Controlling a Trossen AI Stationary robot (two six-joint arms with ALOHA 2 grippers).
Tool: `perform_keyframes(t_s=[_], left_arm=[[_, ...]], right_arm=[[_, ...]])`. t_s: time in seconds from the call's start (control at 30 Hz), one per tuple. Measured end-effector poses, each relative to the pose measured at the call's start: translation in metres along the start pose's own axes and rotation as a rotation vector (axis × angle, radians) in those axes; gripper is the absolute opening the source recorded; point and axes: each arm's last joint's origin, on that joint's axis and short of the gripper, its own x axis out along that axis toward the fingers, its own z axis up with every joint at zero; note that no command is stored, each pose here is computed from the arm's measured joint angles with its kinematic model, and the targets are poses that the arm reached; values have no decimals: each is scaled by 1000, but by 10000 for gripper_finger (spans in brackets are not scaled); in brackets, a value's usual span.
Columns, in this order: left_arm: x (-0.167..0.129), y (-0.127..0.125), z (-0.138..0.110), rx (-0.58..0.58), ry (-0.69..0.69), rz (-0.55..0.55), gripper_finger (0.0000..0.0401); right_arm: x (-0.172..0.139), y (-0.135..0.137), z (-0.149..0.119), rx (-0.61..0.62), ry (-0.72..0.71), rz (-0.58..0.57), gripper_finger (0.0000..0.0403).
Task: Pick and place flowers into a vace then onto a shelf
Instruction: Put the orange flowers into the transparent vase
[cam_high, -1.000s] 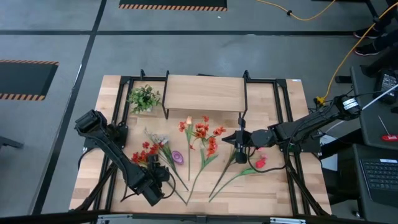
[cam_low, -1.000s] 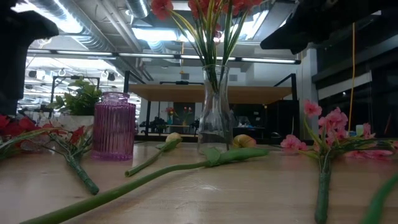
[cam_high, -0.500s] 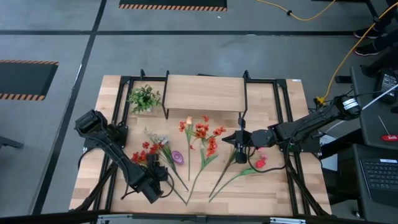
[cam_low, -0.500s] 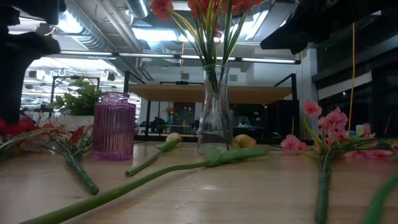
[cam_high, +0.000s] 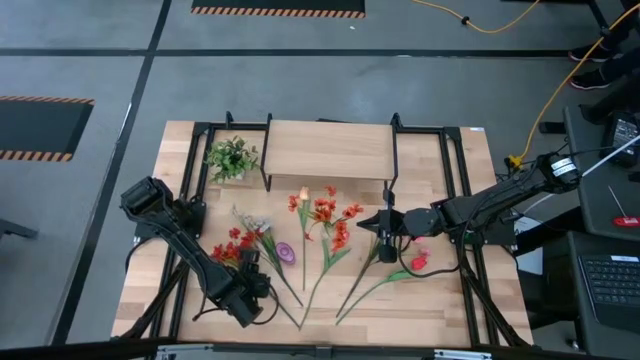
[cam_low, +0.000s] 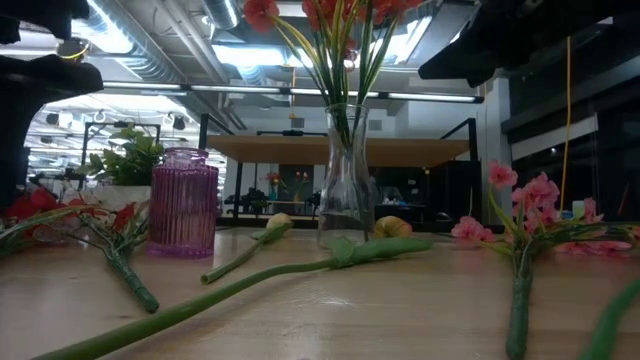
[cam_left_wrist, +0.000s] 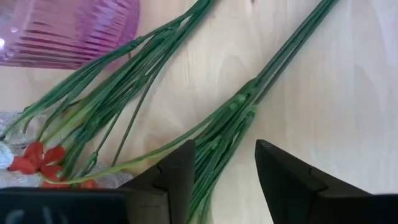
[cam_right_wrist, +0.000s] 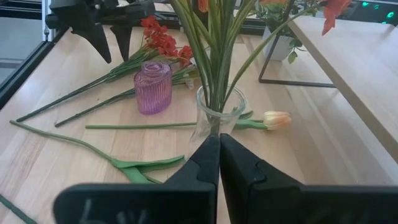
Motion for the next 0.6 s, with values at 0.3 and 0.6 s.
perform_keyframes(t_s=[0.3, 0.6], left_arm=[[25, -1, 4, 28, 99, 14, 154], [33, -3, 3, 68, 142, -7, 118]], right_arm=[[0, 0, 0, 0, 0, 0, 16], [0, 0, 0, 3, 0, 1, 16]])
